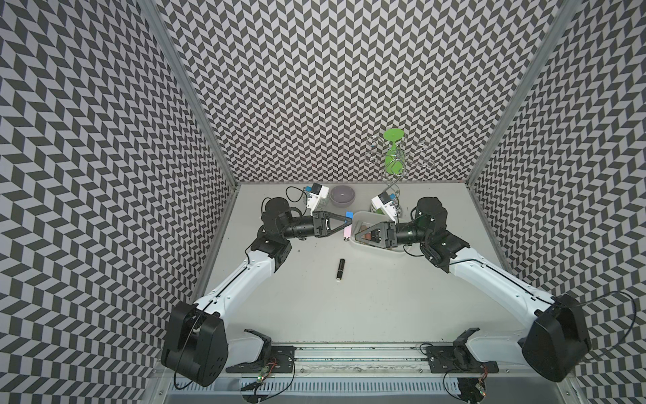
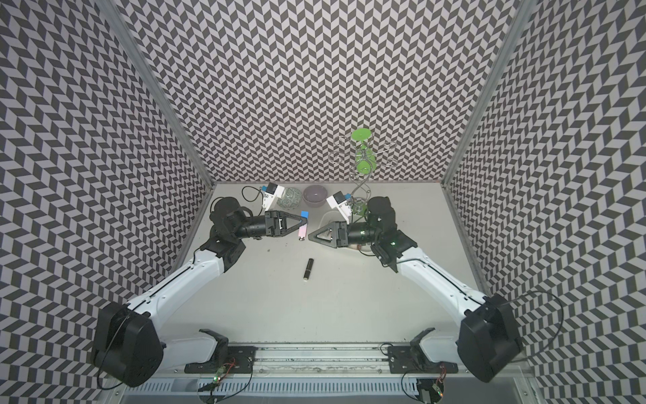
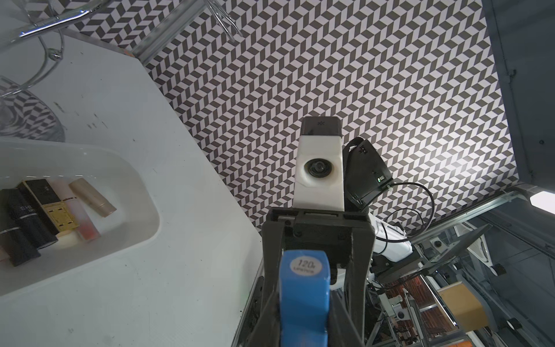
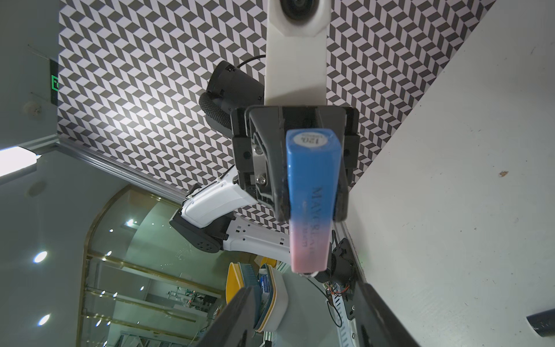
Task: Put the lipstick into the storage box
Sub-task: Pick up the lipstick at the center of the board, then place the lipstick in the storage box, then pick up the lipstick at the center of the board.
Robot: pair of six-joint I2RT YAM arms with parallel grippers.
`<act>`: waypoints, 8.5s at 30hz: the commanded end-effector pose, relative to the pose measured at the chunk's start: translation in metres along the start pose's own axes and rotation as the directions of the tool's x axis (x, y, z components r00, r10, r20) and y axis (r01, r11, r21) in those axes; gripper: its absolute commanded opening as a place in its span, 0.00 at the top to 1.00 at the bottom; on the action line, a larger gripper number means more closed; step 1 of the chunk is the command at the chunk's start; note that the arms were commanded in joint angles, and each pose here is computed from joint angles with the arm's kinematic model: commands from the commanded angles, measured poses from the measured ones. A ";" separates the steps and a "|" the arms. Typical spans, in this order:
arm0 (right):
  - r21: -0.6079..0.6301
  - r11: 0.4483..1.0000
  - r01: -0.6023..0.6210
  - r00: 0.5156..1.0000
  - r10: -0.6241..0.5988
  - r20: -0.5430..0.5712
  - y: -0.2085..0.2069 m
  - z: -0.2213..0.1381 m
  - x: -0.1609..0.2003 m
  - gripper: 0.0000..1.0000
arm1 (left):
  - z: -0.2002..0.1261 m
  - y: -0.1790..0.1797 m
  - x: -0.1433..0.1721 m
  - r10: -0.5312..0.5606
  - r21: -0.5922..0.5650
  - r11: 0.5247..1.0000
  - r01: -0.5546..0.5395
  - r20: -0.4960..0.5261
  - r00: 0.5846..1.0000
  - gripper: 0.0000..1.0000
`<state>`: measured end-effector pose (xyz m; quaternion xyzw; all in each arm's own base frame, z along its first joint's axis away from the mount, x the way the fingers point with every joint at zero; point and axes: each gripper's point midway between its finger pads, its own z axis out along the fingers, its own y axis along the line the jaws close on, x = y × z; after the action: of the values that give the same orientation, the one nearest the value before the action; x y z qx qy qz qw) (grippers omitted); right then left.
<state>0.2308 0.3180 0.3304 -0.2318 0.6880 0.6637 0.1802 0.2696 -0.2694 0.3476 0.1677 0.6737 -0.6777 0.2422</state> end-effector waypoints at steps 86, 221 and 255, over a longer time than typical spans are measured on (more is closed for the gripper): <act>0.986 0.147 -0.082 0.979 0.196 0.052 -0.295 -0.174 -0.007 0.89 | -0.076 0.191 0.093 -0.105 -0.765 0.638 -0.085 -0.196 0.975 0.28; 0.734 0.673 -0.089 0.996 0.040 0.084 -0.135 -0.092 0.000 0.49 | -0.017 0.240 0.075 -0.155 -0.824 0.510 -0.245 -0.368 0.917 0.78; 0.116 0.988 0.099 0.995 -0.099 -0.002 -0.015 0.001 -0.016 0.39 | -0.001 0.023 -0.010 -0.038 -0.090 0.995 0.041 0.030 0.999 0.78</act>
<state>0.2509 0.3113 0.2992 -0.2279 0.7426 0.5997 0.1922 0.2992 -0.2665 0.3208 0.1136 0.7188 -0.6439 0.2364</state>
